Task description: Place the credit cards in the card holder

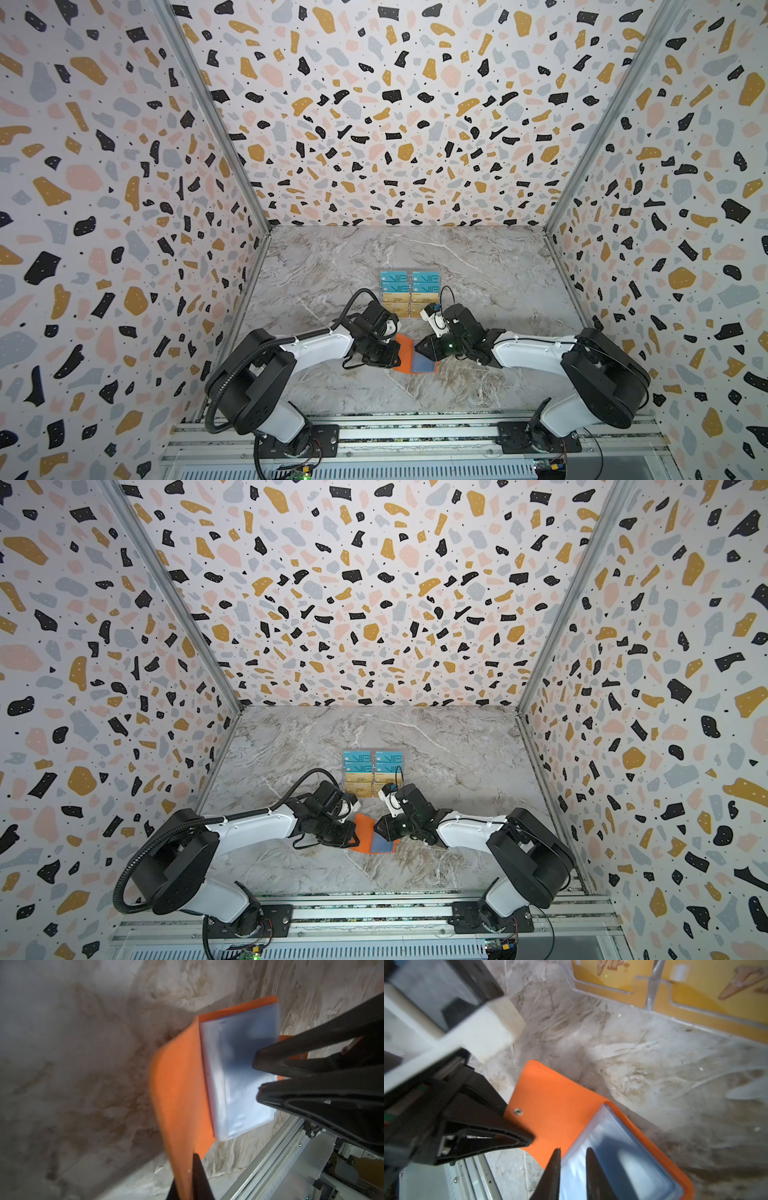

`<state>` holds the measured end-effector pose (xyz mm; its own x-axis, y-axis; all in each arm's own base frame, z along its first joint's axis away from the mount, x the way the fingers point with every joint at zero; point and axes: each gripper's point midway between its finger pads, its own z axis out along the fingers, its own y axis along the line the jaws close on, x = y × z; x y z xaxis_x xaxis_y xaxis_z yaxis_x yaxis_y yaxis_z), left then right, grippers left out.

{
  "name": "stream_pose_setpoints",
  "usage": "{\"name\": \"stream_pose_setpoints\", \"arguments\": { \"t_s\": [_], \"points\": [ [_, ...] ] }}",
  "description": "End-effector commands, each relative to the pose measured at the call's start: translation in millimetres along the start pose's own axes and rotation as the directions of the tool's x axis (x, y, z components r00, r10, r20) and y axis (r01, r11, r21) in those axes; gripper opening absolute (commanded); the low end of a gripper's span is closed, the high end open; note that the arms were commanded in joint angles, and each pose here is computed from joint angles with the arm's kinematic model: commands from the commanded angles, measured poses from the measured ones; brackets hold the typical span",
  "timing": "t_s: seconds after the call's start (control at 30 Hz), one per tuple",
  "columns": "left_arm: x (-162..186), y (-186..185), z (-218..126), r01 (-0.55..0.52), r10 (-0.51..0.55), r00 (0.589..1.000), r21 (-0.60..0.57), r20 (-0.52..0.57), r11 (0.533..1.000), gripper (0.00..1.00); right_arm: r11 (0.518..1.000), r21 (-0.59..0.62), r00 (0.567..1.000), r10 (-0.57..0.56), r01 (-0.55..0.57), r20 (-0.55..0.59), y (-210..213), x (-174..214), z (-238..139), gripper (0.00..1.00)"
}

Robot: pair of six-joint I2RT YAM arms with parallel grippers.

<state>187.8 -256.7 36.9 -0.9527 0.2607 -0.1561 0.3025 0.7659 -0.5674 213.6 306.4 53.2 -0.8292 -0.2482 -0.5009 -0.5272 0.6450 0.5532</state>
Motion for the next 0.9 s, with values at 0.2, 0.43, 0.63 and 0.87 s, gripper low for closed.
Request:
{"name": "stream_pose_setpoints", "arguments": {
  "t_s": [0.2,0.43,0.63,0.87],
  "points": [
    [-14.3,-1.2,-28.3,0.105,-0.100,0.984,-0.027,0.149,0.994,0.37,0.998,0.029,0.998,-0.055,0.056,-0.022,-3.2,4.6,5.9,0.24],
    [-61.8,-41.7,-85.0,0.108,-0.123,0.927,0.063,0.353,0.992,0.38,0.996,0.015,0.995,-0.091,0.091,-0.035,0.4,6.1,13.1,0.24],
    [-61.9,-31.5,-82.8,0.071,-0.053,0.950,-0.050,0.308,0.996,0.48,0.993,0.011,0.993,-0.115,0.116,-0.024,6.7,-3.1,15.7,0.25],
    [-54.7,-30.4,-73.5,0.028,-0.010,0.959,-0.057,0.282,0.998,0.56,0.991,0.002,0.991,-0.136,0.136,-0.005,15.5,-11.7,16.6,0.30]
  ]
}}
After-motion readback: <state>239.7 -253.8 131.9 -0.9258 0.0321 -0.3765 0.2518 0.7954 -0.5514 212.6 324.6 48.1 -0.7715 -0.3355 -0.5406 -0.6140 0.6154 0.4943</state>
